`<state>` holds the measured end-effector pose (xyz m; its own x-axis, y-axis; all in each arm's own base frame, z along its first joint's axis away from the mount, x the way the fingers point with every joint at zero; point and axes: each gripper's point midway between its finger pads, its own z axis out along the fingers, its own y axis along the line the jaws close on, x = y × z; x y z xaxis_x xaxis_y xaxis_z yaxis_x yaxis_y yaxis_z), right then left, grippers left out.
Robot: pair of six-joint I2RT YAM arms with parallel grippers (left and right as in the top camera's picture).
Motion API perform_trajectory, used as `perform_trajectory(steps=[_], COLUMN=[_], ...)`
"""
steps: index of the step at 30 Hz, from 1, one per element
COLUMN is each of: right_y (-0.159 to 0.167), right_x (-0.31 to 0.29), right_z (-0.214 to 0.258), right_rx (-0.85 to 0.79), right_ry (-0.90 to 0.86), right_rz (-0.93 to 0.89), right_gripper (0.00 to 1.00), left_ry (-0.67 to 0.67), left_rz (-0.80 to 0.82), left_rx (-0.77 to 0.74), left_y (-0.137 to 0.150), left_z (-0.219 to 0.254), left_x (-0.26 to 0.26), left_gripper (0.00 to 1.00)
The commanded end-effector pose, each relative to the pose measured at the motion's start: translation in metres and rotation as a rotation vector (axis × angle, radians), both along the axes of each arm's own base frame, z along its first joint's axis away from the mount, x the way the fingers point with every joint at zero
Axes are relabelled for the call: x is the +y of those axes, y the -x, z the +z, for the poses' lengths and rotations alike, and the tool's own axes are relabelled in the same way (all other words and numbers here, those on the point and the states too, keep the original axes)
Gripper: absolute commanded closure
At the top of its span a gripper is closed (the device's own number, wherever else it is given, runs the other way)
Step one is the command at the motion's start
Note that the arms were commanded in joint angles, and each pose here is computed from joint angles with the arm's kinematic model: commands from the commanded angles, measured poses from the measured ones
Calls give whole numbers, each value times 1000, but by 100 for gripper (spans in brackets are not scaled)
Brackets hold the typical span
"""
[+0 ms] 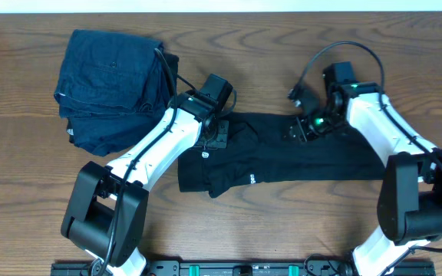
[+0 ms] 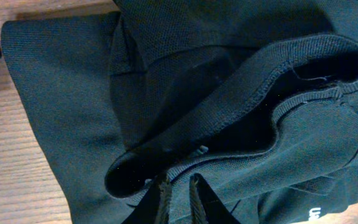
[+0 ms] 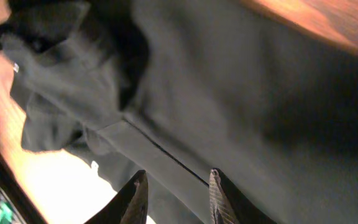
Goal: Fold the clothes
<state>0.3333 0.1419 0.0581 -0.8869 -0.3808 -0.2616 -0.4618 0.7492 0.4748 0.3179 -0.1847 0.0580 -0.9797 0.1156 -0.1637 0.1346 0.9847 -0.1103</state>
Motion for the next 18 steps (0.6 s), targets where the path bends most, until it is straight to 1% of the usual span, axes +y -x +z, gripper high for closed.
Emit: perform_trajectory(steps=[1,2,4,7,10,15,16,18], right_y=[7,8,7,0,-2,-2,-1,2], right_x=[27,32,39,41,44,44,45,49], right_z=[0,-1,-7,-18,-21,-22,-22,-22], right_rx=[-122,-147,-198,-261,-287,-284,-282,-277], right_ry=[-33,-34,-12,52,55,54,48,18], right_rz=[239,279,332,356,362,360,362,367], right_gripper=[67,67,66,69,71,71,70,70], left_ry=[-48,-53,-52,-54,-56,-12,4,54], left_rz=[3,5,5,-6,-52,-58,-56,-54], left_rx=[-3,-6,-6,-7,-19,-71,-84,-110], left_y=[0,-1,-1,-1,-2,-11,-14,-18], left_z=[-5,-5,-5,-5,-2,17,22,34], left_x=[7,8,9,9,8,2,1,-4], left_gripper=[85,76,76,76,75,69,67,59])
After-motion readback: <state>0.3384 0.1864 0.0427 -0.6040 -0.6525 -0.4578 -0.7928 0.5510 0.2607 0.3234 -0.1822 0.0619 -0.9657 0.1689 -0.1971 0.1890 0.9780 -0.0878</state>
